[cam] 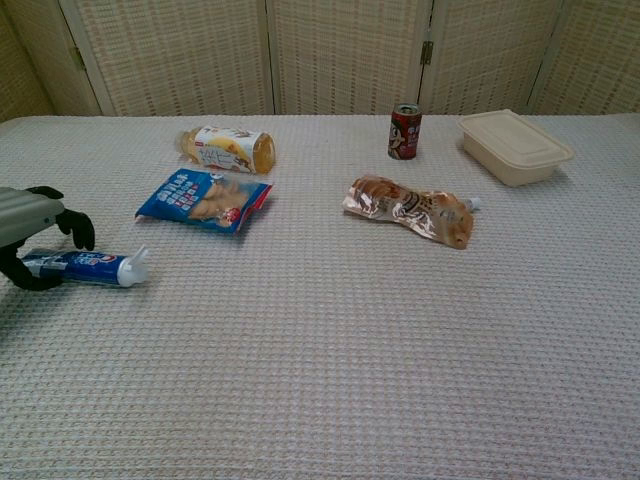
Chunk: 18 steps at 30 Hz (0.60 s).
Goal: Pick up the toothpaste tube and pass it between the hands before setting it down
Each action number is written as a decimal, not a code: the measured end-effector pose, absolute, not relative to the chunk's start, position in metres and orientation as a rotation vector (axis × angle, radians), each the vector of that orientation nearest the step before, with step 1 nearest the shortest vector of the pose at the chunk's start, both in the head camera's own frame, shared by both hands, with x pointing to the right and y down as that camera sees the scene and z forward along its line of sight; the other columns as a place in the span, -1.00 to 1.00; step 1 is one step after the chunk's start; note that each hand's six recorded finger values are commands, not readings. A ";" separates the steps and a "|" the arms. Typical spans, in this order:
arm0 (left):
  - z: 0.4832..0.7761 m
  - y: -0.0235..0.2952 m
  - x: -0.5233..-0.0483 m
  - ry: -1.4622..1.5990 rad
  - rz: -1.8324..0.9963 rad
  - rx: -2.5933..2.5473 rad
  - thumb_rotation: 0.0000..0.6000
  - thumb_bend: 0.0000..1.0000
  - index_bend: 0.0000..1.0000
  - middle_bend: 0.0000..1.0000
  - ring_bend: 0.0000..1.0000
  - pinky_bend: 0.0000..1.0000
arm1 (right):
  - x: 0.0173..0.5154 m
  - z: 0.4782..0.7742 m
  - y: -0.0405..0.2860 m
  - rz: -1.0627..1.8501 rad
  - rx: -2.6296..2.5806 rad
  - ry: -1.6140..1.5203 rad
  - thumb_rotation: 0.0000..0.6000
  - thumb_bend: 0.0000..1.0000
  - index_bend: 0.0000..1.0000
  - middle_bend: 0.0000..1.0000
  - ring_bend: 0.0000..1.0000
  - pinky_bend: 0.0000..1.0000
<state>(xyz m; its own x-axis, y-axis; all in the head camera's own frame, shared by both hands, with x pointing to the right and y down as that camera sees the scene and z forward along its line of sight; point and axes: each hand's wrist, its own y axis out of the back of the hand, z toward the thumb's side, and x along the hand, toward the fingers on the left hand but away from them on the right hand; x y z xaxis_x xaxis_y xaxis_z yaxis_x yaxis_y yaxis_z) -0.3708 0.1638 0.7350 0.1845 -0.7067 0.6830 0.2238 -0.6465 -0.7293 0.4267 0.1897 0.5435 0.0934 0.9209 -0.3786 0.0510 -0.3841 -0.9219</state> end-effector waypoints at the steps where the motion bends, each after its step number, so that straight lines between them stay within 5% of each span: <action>1: 0.736 0.164 -0.370 0.459 -1.561 -1.713 1.00 -0.26 -0.22 -0.23 -0.40 -0.97 | 0.427 0.544 0.190 1.394 -1.583 -0.987 1.00 -0.38 -1.00 -1.00 -0.97 -1.00; 8: 0.739 0.165 -0.370 0.457 -1.554 -1.714 1.00 -0.21 -0.11 -0.13 -0.31 -0.84 | 0.428 0.544 0.191 1.400 -1.585 -0.990 1.00 -0.38 -1.00 -1.00 -0.97 -1.00; 18: 0.742 0.162 -0.374 0.500 -1.544 -1.743 1.00 -0.07 0.14 0.13 -0.09 -0.22 | 0.426 0.544 0.192 1.402 -1.589 -0.984 1.00 -0.38 -1.00 -1.00 -0.98 -1.00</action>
